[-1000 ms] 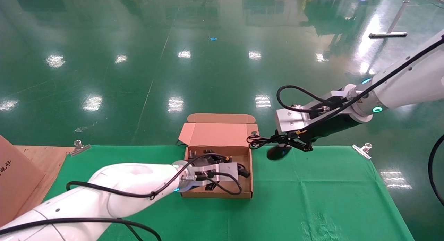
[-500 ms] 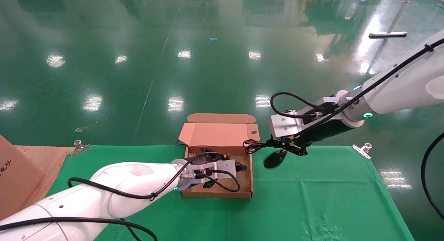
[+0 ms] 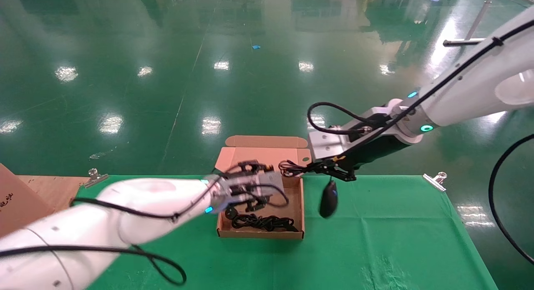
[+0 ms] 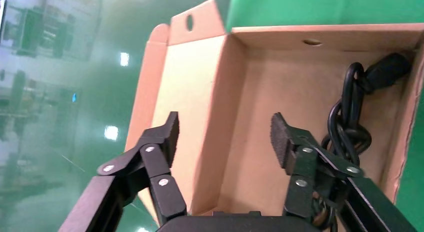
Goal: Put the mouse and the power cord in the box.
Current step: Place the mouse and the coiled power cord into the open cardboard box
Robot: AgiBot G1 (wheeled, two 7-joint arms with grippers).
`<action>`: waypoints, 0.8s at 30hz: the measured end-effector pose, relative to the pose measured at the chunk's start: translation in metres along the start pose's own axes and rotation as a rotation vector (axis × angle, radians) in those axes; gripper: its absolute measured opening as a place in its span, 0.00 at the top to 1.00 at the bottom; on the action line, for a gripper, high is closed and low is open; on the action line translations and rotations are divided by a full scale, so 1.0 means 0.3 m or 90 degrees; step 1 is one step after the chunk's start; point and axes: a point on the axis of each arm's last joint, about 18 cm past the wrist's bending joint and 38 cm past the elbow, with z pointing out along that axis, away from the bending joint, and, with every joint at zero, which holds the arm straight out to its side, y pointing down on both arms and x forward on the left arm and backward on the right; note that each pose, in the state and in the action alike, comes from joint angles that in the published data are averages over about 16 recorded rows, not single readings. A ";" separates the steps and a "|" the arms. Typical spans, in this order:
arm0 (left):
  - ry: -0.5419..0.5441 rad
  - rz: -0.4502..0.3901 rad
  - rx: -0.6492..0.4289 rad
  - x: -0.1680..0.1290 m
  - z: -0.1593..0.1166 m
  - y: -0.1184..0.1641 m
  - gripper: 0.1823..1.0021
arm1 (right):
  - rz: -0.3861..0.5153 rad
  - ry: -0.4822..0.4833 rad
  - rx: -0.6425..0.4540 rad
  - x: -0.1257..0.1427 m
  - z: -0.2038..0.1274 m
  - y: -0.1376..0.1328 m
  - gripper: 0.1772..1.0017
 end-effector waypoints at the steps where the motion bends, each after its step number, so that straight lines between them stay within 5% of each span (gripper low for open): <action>1: -0.002 -0.012 0.004 -0.014 -0.021 0.014 0.49 | -0.003 0.000 0.000 0.004 0.005 -0.011 0.97; 11: -0.028 -0.101 0.022 -0.099 -0.324 0.249 0.24 | -0.040 0.019 -0.012 0.027 0.106 -0.127 0.97; 24: -0.051 -0.162 -0.005 -0.048 -0.652 0.496 0.04 | -0.094 0.092 -0.014 -0.014 0.317 -0.275 0.97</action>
